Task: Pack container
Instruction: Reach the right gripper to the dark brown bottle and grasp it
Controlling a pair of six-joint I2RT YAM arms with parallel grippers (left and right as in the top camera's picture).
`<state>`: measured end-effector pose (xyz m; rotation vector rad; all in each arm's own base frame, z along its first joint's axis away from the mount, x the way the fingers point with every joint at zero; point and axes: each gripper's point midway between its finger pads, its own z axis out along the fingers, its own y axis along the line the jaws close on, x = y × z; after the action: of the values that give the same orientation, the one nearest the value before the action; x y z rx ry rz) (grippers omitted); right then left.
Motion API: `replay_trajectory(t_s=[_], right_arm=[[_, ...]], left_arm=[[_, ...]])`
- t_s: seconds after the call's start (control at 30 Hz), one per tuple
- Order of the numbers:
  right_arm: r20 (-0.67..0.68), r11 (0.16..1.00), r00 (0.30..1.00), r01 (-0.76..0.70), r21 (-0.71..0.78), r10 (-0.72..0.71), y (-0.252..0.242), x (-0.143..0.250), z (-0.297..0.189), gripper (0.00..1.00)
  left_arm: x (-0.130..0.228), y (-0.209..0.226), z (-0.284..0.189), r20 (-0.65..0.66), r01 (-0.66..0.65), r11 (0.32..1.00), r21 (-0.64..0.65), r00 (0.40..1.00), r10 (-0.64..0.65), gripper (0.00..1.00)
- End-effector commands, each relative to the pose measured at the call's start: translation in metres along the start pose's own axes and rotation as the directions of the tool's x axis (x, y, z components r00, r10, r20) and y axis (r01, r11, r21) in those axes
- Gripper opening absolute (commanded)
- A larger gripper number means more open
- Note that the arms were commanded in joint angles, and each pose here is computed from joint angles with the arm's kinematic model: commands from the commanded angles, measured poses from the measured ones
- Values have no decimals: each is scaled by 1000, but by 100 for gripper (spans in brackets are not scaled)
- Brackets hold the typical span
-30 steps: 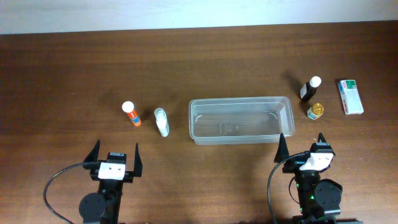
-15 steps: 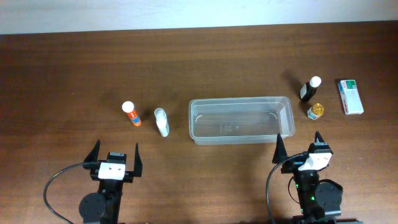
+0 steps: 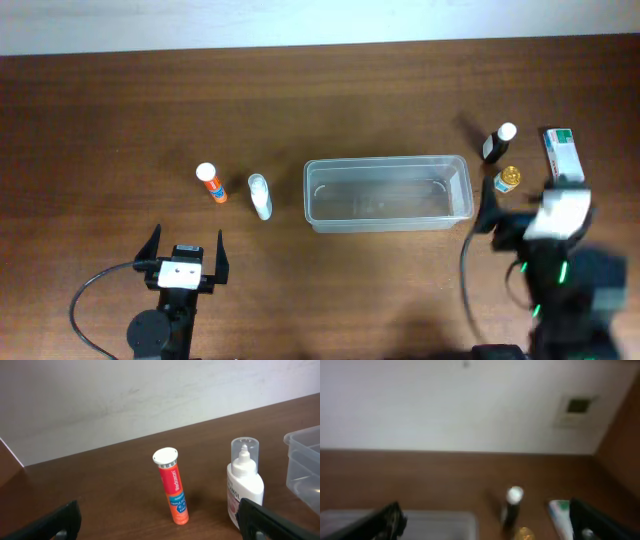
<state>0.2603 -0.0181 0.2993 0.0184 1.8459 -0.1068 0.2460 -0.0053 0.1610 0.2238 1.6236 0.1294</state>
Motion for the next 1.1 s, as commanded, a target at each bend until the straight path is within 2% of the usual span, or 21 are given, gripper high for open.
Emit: replay_trajectory(t_s=[0.0, 0.07, 0.2, 0.3, 0.43, 0.7, 0.77, 0.9, 1.07], right_arm=[[-242, 999, 969, -33, 35, 40, -28, -23, 44, 99], [-404, 994, 908, -112, 9, 106, -42, -31, 68, 98], [-559, 983, 813, -182, 20, 162, -57, -29, 96, 98], [-664, 975, 726, -222, 19, 179, -59, -10, 121, 98], [-714, 962, 676, -273, -13, 182, -53, 16, 155, 98], [-777, 960, 602, -280, 10, 184, -59, 63, 195, 100], [-798, 965, 573, -258, 37, 184, -65, 79, 202, 95], [-827, 972, 531, -225, 72, 184, -73, 103, 212, 95], [-855, 975, 497, -217, 47, 152, -72, 129, 226, 92]], left_arm=[[1, -1, 0, 4, -12, 1000, 8, 1000, 12, 100], [1, -1, 0, 4, -12, 1000, 8, 1000, 12, 100], [1, -1, 0, 4, -12, 1000, 8, 1000, 12, 100], [1, -1, 0, 4, -12, 1000, 8, 1000, 12, 100], [1, -1, 0, 4, -12, 1000, 8, 1000, 12, 100], [1, -1, 0, 4, -12, 1000, 8, 1000, 12, 100], [1, -1, 0, 4, -12, 1000, 8, 1000, 12, 100], [1, -1, 0, 4, -12, 1000, 8, 1000, 12, 100], [1, -1, 0, 4, -12, 1000, 8, 1000, 12, 100]])
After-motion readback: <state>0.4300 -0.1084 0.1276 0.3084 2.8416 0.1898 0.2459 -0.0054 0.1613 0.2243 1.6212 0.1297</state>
